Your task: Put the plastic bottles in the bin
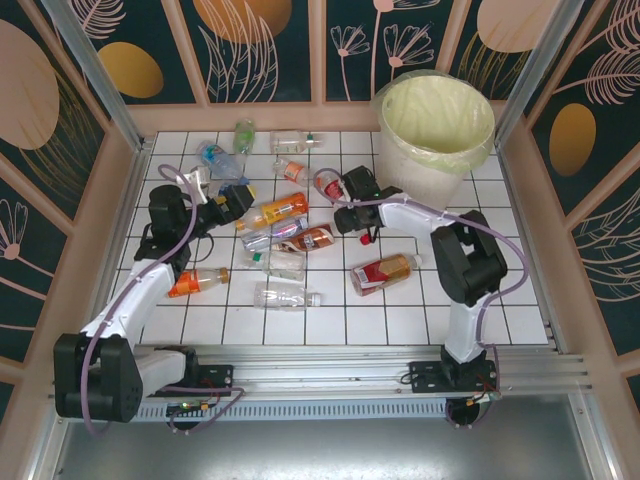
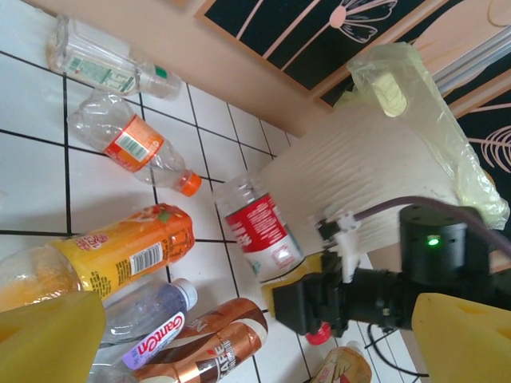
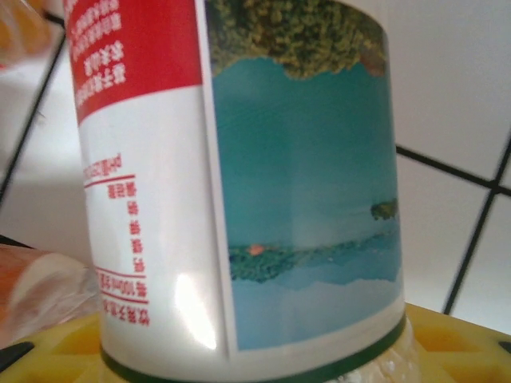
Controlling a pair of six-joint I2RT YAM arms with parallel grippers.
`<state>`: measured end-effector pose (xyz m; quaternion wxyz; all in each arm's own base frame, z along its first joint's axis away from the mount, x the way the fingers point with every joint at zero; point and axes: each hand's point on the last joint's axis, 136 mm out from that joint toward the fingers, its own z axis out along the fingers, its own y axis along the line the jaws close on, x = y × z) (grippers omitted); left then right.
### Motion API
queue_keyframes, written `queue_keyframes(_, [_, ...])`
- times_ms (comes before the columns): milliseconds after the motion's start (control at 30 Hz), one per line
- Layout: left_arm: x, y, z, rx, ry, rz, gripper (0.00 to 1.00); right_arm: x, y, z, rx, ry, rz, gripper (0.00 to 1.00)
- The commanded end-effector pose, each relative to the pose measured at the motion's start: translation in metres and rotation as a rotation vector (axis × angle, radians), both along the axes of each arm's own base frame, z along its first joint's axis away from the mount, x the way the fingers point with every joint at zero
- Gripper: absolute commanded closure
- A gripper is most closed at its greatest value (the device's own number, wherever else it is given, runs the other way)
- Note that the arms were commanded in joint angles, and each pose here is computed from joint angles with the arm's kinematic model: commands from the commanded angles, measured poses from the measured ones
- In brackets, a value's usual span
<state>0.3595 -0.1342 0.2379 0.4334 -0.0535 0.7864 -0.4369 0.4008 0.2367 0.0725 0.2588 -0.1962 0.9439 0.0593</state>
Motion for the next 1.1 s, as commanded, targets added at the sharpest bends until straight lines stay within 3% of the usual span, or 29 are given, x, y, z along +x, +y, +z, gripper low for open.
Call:
queue_keyframes(0, [0.005, -0.012, 0.026, -0.027, -0.077, -0.042, 0.01, 0.005, 0.002, 0.058, 0.034, -0.1, -0.005, 0.42])
queue_keyframes(400, [-0.014, -0.053, 0.07, -0.095, -0.247, -0.294, 0.01, -0.007, 0.025, 0.211, 0.258, -0.326, 0.06, 0.42])
queue_keyframes(700, [-0.03, -0.098, 0.099, -0.039, -0.344, -0.423, 0.01, -0.005, -0.003, 0.288, 0.29, -0.446, 0.006, 0.41])
queue_keyframes(1067, [-0.031, -0.139, 0.107, 0.025, -0.361, -0.477, 0.01, 0.049, -0.128, 0.311, 0.336, -0.457, -0.227, 0.39])
